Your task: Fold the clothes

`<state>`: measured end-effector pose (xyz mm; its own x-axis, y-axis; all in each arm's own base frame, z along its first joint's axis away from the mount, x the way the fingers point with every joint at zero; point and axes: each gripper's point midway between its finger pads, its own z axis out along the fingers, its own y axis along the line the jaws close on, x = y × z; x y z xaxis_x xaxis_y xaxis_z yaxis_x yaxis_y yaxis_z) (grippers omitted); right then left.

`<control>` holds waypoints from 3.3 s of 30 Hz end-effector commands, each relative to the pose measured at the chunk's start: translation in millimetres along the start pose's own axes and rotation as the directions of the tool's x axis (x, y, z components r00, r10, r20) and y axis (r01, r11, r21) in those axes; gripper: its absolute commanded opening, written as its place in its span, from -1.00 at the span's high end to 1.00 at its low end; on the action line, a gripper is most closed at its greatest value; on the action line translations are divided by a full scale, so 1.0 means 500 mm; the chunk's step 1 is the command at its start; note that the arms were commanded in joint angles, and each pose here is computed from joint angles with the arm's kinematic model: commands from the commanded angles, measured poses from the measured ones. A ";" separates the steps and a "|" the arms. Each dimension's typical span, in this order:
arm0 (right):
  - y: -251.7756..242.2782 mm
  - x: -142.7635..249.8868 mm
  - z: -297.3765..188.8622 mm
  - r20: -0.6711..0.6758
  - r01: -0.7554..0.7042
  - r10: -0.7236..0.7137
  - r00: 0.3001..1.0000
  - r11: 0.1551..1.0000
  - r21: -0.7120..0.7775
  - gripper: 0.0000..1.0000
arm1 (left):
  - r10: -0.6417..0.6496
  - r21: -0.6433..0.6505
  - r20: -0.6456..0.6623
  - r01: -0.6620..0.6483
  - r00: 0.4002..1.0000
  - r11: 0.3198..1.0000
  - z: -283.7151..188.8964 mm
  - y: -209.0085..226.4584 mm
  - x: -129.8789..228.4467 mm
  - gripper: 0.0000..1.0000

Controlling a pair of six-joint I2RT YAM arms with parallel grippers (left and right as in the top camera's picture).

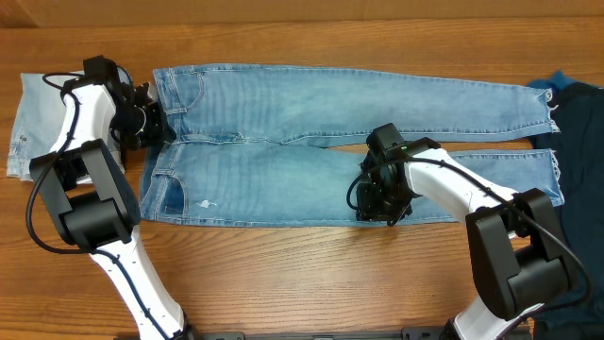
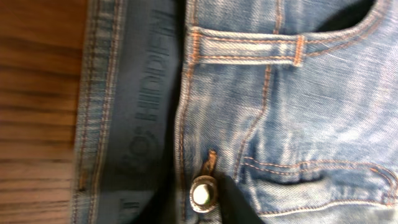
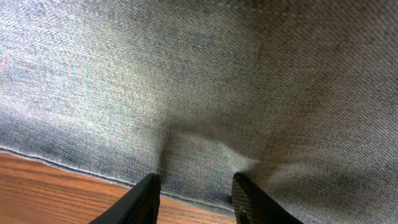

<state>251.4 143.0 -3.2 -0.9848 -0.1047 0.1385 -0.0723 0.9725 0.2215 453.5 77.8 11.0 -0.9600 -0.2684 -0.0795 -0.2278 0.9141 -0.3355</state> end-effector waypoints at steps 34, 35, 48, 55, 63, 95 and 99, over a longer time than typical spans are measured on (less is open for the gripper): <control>-0.240 -0.215 -0.263 0.365 -0.331 0.274 0.890 0.938 0.105 0.55 | -0.031 -0.293 0.014 0.033 0.999 0.956 -0.078 0.055 -0.041 0.92; -0.287 -0.233 -0.289 0.419 -0.382 0.317 0.851 0.921 0.080 0.53 | -0.028 -0.293 0.013 0.030 1.000 0.956 -0.077 0.053 -0.041 0.92; -0.573 -0.357 -0.231 0.603 -0.452 0.297 0.740 0.884 0.119 0.92 | -0.017 -0.340 0.017 0.022 1.000 0.940 -0.080 0.062 -0.044 0.92; -0.587 -0.354 -0.187 0.567 -0.444 0.293 0.770 0.884 0.146 0.92 | -0.009 -0.441 0.042 0.027 0.999 0.897 -0.093 0.098 -0.056 0.92; -0.598 -0.344 -0.166 0.538 -0.439 0.285 0.793 0.880 0.182 0.92 | -0.075 -0.518 -0.043 0.042 0.996 0.854 -0.019 0.154 -0.025 0.92; -0.376 -0.134 -0.444 0.300 -0.663 0.661 0.688 0.741 -0.112 0.17 | 0.144 -0.169 0.066 -0.132 0.987 0.977 -0.382 -0.295 0.082 0.91; -0.365 -0.083 -0.397 0.226 -0.722 0.722 0.654 0.685 -0.096 0.15 | 0.187 -0.233 0.187 -0.142 0.964 0.962 -0.475 -0.365 0.146 0.92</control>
<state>354.1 -76.2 140.9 -0.7649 0.6436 0.0263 0.6390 0.7529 0.1578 408.3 -22.9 250.3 -0.9666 -0.1350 -0.2178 -0.1084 0.9856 -0.1298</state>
